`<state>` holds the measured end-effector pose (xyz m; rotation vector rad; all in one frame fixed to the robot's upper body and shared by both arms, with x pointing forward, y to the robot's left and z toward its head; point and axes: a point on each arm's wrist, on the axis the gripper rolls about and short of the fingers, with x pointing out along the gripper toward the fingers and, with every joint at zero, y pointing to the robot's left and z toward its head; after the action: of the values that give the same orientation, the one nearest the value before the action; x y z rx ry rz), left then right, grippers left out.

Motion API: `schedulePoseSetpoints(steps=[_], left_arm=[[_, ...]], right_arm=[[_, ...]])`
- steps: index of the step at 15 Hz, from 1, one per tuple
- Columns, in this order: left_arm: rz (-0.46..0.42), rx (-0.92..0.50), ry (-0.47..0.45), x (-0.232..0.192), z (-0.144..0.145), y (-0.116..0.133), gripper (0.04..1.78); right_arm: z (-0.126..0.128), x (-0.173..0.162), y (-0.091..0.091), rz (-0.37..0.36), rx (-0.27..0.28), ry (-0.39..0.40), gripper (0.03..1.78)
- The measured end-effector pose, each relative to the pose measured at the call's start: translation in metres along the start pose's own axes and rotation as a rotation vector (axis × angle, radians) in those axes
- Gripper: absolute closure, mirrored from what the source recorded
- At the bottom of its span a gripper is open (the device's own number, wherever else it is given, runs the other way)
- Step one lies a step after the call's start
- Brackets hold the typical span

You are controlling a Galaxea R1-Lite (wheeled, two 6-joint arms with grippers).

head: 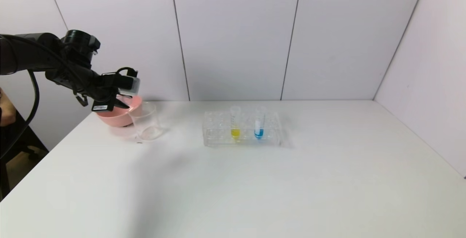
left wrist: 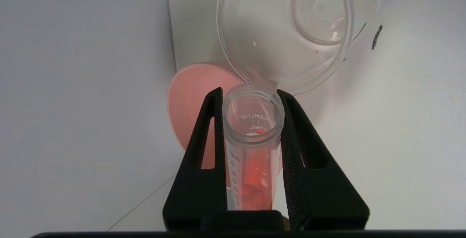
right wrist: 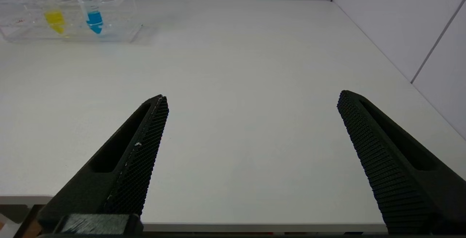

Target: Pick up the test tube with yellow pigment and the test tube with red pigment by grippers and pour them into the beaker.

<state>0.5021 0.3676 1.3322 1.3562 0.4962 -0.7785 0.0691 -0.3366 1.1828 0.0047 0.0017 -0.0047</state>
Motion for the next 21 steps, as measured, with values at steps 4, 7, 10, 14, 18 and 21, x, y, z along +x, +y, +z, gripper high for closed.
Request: schedulePoseSetpoints(steps=[4, 7, 10, 14, 18, 21], left_arm=[[0.001, 0.009, 0.013, 0.0004, 0.0012, 0.0003, 1.37], [0.002, 0.012, 0.017, 0.0008, 0.0026, 0.0005, 1.37], [0.004, 0.015, 0.015, 0.0011, 0.0043, 0.0009, 1.37], [0.003, 0.019, 0.026, 0.0014, 0.0059, 0.001, 1.37], [-0.016, 0.014, 0.024, 0.001, 0.007, -0.0008, 1.37], [-0.068, -0.007, 0.021, -0.0041, 0.0089, -0.0051, 1.37]], right_arm=[[0.0, 0.0, 0.0, 0.0, 0.0, 0.0, 0.11], [0.0, 0.0, 0.0, 0.0, 0.0, 0.0, 0.11], [0.0, 0.0, 0.0, 0.0, 0.0, 0.0, 0.11], [0.0, 0.0, 0.0, 0.0, 0.0, 0.0, 0.11], [0.0, 0.0, 0.0, 0.0, 0.001, 0.0, 0.11], [0.0, 0.0, 0.0, 0.0, 0.0, 0.0, 0.11]])
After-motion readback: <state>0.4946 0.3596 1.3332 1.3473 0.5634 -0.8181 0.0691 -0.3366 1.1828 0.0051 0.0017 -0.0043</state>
